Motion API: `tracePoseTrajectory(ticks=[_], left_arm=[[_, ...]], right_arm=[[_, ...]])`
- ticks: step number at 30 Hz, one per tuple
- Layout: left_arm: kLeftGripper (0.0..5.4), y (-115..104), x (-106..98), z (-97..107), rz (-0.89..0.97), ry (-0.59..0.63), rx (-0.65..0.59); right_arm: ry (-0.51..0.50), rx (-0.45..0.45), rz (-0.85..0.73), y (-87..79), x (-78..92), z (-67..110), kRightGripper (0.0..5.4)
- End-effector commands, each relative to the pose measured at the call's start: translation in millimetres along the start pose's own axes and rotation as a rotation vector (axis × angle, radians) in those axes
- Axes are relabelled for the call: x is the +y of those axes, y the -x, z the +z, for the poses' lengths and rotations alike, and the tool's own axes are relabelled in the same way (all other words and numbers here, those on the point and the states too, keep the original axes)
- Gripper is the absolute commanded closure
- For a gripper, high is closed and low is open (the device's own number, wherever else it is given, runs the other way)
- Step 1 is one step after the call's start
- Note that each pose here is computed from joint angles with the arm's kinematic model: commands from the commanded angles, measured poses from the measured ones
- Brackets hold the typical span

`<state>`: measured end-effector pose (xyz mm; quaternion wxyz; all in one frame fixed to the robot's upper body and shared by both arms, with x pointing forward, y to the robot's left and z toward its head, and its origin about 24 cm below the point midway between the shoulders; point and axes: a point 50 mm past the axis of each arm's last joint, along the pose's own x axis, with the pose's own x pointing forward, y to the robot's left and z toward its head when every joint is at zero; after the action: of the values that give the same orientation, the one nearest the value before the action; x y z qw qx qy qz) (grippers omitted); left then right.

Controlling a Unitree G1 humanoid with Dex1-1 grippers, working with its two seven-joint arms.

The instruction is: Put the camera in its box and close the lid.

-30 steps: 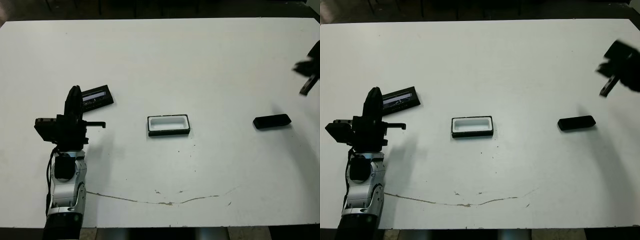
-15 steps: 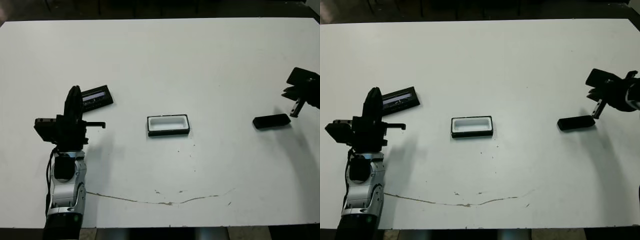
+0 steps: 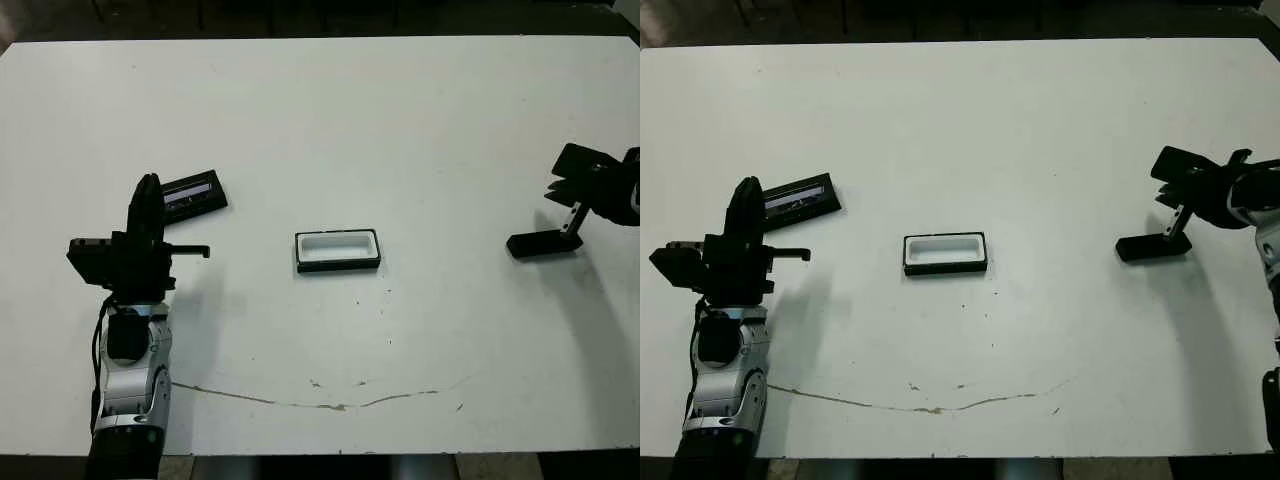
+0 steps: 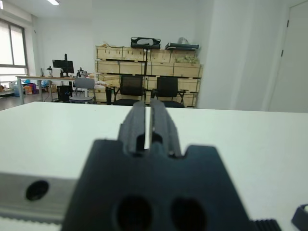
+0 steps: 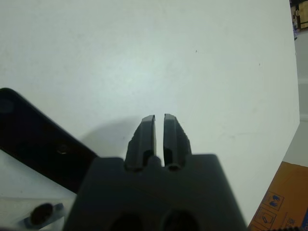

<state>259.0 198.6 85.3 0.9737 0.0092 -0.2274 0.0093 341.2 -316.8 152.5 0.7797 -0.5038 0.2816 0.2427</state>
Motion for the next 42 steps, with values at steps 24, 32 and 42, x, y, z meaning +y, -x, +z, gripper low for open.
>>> tracePoseTrajectory(ticks=[24, 32, 42], left_arm=[[5.39, 8, 7, -6, 0.011, -0.013, 0.033], [5.39, 10, 8, -6, 0.012, -0.014, 0.034], [5.39, 10, 8, -6, 0.014, -0.022, 0.033]], right_arm=[[0.078, 0.119, 0.24, 47.2, 48.0, 56.9, 5.4], [0.067, 0.137, 0.261, 59.4, 52.2, 47.9, 5.4], [0.03, 0.064, 0.177, 65.6, 47.4, 51.1, 5.4]])
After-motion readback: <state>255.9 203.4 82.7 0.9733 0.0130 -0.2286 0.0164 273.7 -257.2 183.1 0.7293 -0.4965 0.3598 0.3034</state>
